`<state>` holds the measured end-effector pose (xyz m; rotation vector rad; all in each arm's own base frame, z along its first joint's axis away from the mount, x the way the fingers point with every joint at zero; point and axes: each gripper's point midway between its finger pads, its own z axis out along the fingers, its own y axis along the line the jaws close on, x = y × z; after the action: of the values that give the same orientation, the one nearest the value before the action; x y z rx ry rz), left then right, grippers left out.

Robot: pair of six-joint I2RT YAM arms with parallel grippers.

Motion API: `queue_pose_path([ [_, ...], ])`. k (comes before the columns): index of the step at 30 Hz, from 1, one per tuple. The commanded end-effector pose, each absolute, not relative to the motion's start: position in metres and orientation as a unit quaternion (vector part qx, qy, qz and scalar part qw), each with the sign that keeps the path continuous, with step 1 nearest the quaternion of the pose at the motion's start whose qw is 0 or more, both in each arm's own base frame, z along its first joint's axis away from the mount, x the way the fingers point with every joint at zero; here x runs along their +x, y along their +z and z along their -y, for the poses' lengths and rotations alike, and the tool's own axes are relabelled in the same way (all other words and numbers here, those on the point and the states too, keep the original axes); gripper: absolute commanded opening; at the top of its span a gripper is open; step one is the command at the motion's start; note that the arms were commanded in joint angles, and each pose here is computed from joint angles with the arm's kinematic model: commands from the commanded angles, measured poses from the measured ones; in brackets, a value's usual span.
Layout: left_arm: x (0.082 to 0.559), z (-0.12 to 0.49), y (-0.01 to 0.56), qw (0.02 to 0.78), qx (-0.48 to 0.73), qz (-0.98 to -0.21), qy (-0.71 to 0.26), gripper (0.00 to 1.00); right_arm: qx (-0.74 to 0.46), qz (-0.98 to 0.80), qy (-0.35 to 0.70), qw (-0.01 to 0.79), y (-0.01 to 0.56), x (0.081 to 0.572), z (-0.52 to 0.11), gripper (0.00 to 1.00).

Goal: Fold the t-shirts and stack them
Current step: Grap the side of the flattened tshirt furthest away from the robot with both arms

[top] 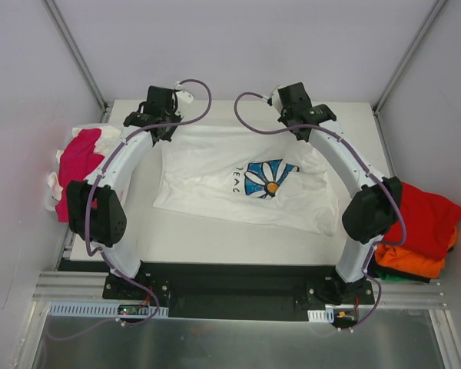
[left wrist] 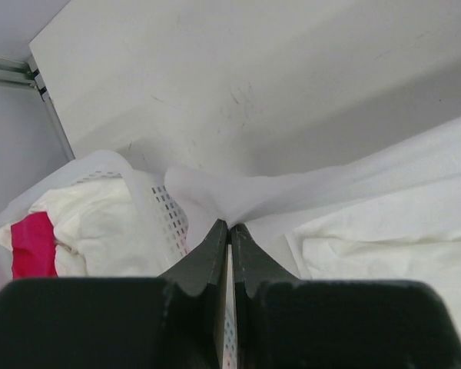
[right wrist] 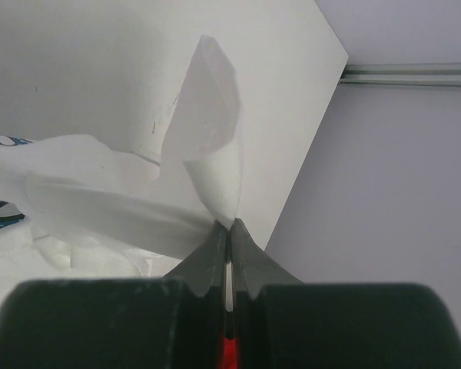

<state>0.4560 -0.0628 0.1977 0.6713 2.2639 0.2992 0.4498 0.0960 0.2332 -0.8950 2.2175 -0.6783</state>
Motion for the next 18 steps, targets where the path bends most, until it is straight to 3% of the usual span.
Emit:
queue_pose_path([
  [1, 0.434, 0.024, 0.220, 0.371, 0.241, -0.879, 0.181, 0.00, -0.299, -0.835, -0.345, 0.308, 0.273, 0.428, -0.050, 0.01],
  [11, 0.412, 0.022, 0.206, 0.355, 0.248, -0.884, 0.174, 0.00, -0.323, -0.828, -0.369, 0.273, 0.249, 0.427, -0.052, 0.01],
  [18, 0.443, 0.027, 0.199, 0.349, 0.249, -0.886, 0.177, 0.00, -0.322, -0.811, -0.394, 0.287, 0.250, 0.459, -0.055, 0.01],
])
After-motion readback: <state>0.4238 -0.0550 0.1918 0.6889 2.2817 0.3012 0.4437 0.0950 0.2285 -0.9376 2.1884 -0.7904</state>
